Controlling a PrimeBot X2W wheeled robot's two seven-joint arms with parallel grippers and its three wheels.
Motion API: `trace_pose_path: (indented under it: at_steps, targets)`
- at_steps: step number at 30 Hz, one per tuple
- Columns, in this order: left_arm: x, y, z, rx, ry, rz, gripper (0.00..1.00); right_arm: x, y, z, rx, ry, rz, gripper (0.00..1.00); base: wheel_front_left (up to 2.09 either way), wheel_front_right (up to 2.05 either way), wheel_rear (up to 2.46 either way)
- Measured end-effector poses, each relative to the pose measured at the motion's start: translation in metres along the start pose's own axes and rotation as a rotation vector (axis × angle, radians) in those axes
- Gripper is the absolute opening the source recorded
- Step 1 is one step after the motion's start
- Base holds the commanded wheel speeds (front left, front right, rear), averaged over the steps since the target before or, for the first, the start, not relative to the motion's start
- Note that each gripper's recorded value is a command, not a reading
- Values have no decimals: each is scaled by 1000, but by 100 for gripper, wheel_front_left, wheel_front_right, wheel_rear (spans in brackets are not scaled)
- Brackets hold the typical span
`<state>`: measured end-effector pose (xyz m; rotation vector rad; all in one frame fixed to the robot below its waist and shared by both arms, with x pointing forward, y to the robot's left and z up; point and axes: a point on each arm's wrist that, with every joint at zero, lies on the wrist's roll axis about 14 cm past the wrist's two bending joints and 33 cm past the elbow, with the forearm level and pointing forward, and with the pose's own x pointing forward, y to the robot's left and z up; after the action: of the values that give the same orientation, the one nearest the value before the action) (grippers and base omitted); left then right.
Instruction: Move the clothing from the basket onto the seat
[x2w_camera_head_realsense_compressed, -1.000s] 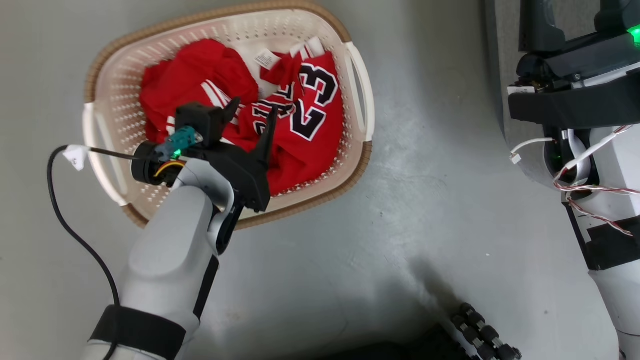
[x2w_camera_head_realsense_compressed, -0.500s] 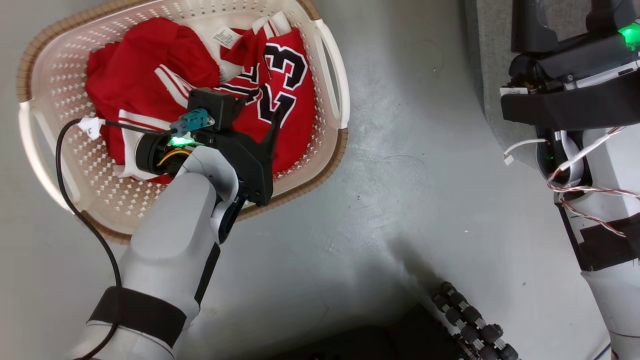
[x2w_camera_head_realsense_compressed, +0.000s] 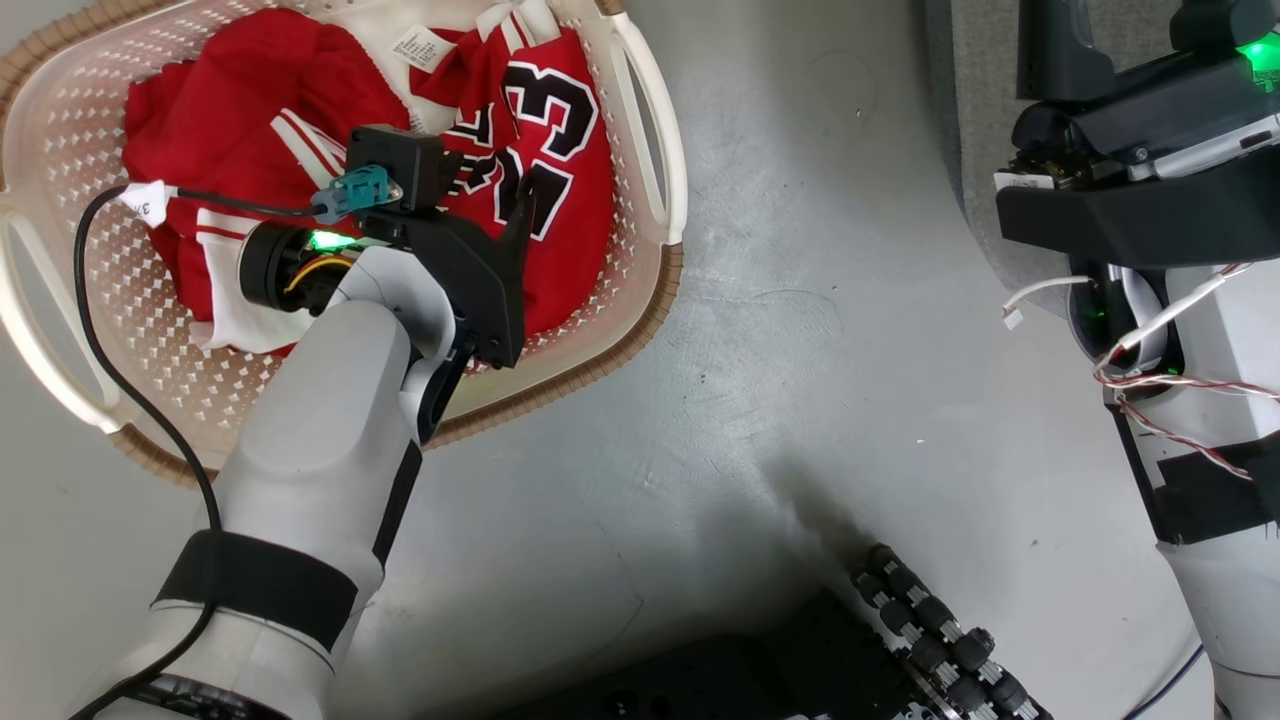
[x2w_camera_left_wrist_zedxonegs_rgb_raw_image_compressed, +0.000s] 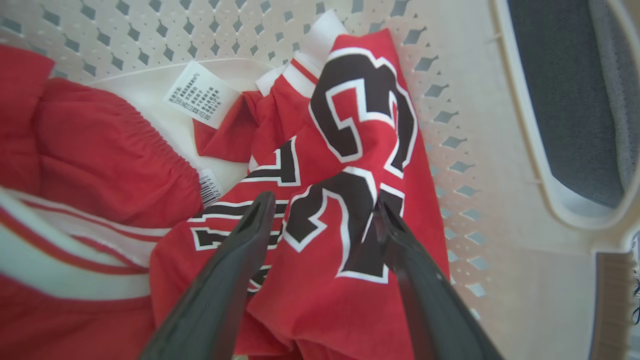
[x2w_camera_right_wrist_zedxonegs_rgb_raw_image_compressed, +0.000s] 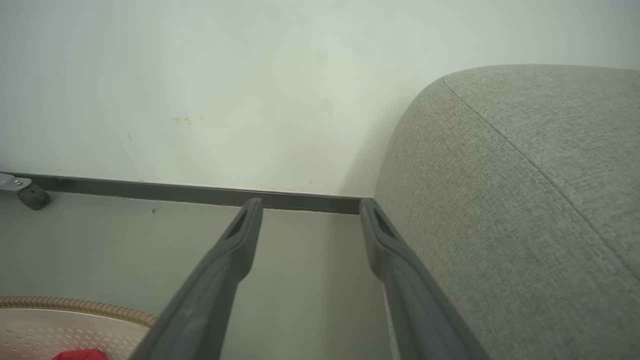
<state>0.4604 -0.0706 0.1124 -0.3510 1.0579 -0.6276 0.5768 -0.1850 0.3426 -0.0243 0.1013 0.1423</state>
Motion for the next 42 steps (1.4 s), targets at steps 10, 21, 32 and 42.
trace_pose_path:
  at_steps: [10,21,32,42]
  targets:
    - [5,2,-4,-28,17,8,0,-1,2,-2,7,3,1,100,0,0,0]
    - [-13,1,12,-36,-68,37,0,-4,-9,12,3,-4,-26,100,0,0,0]
    - [-54,-1,34,-23,-180,80,0,-16,-3,27,8,8,-7,100,0,0,0]
    - [-103,-6,51,-8,-267,122,0,-31,6,50,20,-2,10,100,0,0,0]
